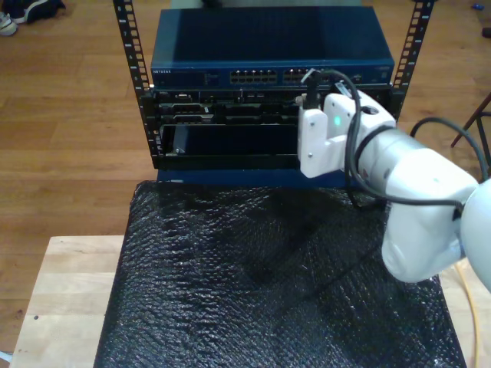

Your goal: Grab the cable and plug it in

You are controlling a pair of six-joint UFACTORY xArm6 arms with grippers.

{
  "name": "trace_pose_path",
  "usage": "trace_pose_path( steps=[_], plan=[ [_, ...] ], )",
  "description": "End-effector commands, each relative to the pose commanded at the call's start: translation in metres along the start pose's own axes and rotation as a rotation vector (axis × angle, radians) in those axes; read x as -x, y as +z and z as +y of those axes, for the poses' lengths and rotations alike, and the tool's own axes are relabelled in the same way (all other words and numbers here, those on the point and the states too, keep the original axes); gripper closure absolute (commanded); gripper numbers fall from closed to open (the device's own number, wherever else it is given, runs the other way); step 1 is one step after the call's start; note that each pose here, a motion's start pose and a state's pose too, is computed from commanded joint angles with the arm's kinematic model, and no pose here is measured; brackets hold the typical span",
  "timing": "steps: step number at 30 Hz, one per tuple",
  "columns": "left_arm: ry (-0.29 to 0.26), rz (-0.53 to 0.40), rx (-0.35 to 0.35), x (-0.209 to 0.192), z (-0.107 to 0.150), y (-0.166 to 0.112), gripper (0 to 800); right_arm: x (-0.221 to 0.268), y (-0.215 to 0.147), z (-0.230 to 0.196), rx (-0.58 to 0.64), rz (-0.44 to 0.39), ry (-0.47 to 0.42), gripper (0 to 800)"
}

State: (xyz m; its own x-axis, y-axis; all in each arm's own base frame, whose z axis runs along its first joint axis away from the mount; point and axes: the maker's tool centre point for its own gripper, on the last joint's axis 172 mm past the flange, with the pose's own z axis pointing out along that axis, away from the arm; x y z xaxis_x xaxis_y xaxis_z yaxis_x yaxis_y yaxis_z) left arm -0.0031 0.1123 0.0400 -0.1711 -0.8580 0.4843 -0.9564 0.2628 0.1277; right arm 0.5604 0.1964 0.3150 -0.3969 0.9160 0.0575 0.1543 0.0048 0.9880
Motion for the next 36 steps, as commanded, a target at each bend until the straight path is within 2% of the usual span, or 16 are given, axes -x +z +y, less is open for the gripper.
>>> trace_pose_path(
  steps=[7,10,15,20,27,36],
  plan=[
    [0.0,0.002,0.0,0.0,0.0,0.0,0,-0.002,-0.013,0.013,0.16,0.02,0.008,800],
    [0.0,0.0,0.0,0.0,0.0,0.0,0,0.009,-0.015,0.016,0.19,-0.021,0.026,800],
    [0.0,0.002,0.0,0.0,0.0,0.0,0,0.031,-0.009,0.012,0.233,-0.093,-0.036,800],
    [0.0,0.0,0.0,0.0,0.0,0.0,0,0.046,-0.005,0.014,0.278,-0.156,-0.019,800],
    [0.0,0.002,0.0,0.0,0.0,0.0,0,0.067,0.0,0.013,0.316,-0.256,-0.041,800],
    [0.0,0.0,0.0,0.0,0.0,0.0,0,0.072,0.004,0.003,0.354,-0.34,-0.061,800]
  ],
)
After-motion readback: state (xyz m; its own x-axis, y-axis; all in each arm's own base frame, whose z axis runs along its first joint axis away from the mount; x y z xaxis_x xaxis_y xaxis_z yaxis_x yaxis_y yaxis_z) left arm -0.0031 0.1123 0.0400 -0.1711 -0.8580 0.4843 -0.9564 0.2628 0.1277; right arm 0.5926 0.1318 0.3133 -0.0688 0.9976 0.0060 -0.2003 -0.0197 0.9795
